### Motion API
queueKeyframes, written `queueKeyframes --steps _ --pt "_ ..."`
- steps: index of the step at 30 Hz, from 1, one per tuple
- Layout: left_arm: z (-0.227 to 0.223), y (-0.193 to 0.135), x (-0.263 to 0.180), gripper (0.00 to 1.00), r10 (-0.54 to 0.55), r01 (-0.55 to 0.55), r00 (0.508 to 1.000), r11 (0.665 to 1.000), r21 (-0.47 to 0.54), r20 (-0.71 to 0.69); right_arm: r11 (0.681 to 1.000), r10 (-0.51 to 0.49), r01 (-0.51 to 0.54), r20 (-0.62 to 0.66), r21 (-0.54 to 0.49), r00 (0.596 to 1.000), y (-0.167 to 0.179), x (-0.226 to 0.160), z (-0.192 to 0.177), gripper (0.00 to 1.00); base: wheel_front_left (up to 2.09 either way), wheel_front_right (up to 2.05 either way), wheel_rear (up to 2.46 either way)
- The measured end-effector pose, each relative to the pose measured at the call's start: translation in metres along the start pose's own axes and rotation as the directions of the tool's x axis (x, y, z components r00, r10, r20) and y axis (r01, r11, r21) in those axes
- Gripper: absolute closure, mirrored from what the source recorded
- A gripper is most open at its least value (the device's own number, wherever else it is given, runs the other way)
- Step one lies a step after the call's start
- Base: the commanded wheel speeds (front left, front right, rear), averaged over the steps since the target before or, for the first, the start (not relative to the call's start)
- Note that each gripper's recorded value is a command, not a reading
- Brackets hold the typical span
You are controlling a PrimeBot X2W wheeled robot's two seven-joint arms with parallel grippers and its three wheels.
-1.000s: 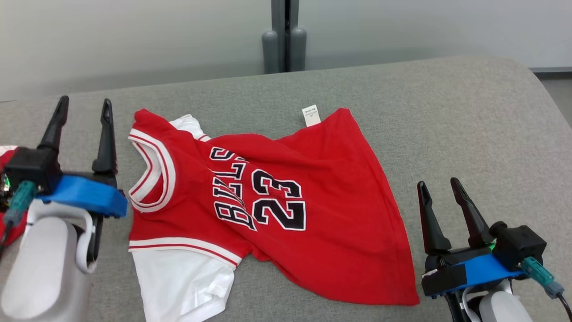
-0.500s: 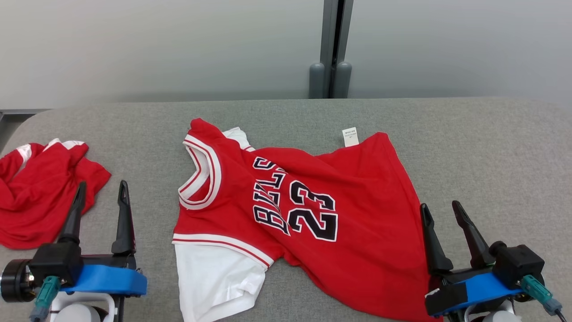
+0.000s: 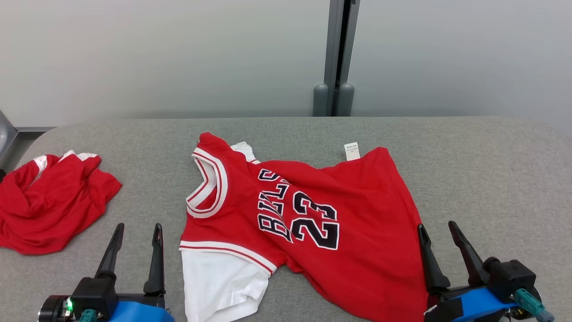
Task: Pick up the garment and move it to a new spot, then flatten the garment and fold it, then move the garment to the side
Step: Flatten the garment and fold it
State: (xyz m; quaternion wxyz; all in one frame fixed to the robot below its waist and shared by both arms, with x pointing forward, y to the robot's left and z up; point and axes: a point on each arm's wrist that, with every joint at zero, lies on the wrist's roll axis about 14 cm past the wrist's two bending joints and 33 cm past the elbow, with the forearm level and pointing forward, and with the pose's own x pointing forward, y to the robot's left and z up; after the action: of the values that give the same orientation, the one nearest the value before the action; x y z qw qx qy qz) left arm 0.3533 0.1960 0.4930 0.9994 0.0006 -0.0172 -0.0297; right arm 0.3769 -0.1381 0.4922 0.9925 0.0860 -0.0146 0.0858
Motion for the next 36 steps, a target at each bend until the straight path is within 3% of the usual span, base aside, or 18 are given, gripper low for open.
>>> queueKeyframes --steps 36 --pt "-0.015 -0.005 -0.004 0.0 -0.022 0.022 0.999 1.0 0.004 -0.047 0.999 -0.039 0.039 -0.006 -0.006 0.999 -0.012 -0.011 -0.002 0.0 0.0 0.0 0.0"
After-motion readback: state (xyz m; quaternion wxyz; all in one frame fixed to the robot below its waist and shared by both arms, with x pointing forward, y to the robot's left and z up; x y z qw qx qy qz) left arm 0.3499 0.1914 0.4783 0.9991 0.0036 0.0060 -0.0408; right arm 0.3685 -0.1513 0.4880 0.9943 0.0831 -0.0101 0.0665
